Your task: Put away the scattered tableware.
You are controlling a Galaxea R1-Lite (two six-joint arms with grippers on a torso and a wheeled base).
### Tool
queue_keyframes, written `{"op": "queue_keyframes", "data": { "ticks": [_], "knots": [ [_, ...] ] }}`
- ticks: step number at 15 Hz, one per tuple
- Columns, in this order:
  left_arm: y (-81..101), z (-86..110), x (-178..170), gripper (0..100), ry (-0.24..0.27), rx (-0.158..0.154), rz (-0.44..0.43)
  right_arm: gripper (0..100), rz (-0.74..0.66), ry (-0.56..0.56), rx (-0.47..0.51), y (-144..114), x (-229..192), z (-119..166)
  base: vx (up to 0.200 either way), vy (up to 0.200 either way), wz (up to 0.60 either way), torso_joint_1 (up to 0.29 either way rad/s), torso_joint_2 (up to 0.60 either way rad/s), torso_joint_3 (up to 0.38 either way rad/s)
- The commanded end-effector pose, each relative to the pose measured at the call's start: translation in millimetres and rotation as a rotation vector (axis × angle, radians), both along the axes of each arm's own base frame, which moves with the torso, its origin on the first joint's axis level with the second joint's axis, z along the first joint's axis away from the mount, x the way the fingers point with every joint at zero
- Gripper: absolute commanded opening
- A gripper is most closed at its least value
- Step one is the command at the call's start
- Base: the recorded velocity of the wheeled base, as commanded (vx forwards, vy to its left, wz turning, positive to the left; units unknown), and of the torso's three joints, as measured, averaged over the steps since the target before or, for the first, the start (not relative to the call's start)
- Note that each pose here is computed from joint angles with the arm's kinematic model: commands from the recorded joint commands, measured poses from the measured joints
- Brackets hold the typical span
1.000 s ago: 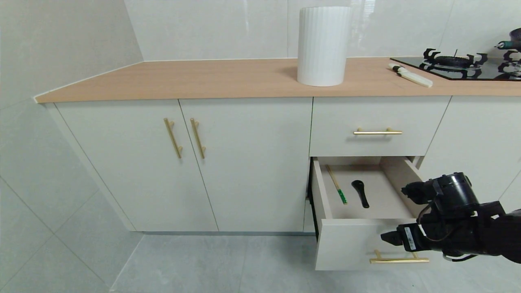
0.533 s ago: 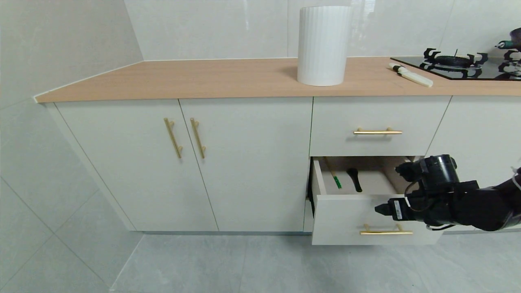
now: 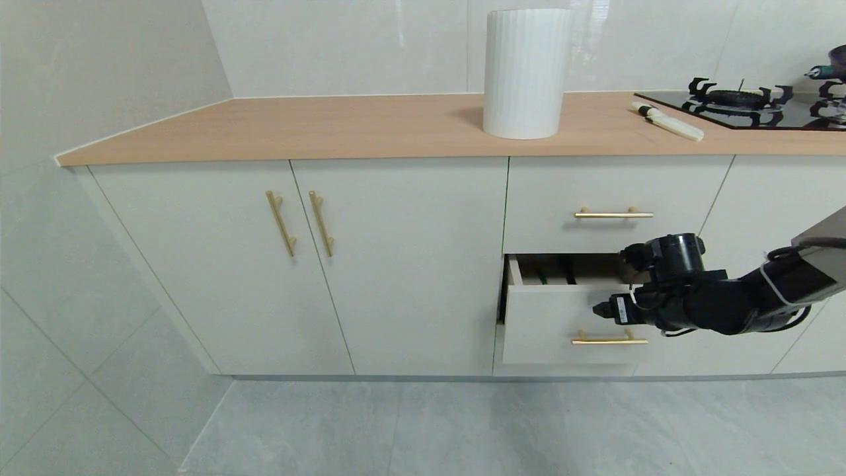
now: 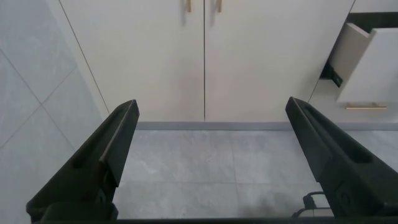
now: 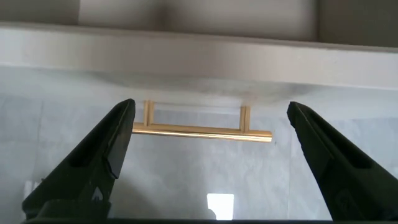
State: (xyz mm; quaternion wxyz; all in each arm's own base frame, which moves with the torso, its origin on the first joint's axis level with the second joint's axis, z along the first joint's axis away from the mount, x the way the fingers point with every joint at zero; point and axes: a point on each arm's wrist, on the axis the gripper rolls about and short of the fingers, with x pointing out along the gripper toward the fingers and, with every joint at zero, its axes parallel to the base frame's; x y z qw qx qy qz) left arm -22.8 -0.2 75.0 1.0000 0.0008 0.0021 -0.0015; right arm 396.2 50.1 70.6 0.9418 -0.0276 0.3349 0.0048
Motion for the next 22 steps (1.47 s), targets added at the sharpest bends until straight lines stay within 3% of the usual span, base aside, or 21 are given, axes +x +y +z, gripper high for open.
{"op": "queue_keyframes", "data": {
  "ticks": [1,9,12,22],
  "knots": [
    [0.0,0.0,0,100,0.000,0.000,0.000,100,0.002,-0.022,-0.005,0,21,-7,0.000,0.000,0.00,0.000,0.00,0.000],
    [0.0,0.0,0,100,0.002,0.000,0.000,100,-0.025,-0.101,0.014,-7,58,-10,0.000,0.000,0.00,0.000,0.00,0.000],
    [0.0,0.0,0,100,0.000,0.000,0.000,100,-0.047,-0.182,0.014,-16,74,-18,0.000,0.000,0.00,0.000,0.00,0.000],
    [0.0,0.2,0,100,0.000,0.000,0.000,100,-0.089,-0.297,0.022,-17,93,-23,0.000,0.000,0.00,0.000,0.00,0.000]
  ]
}}
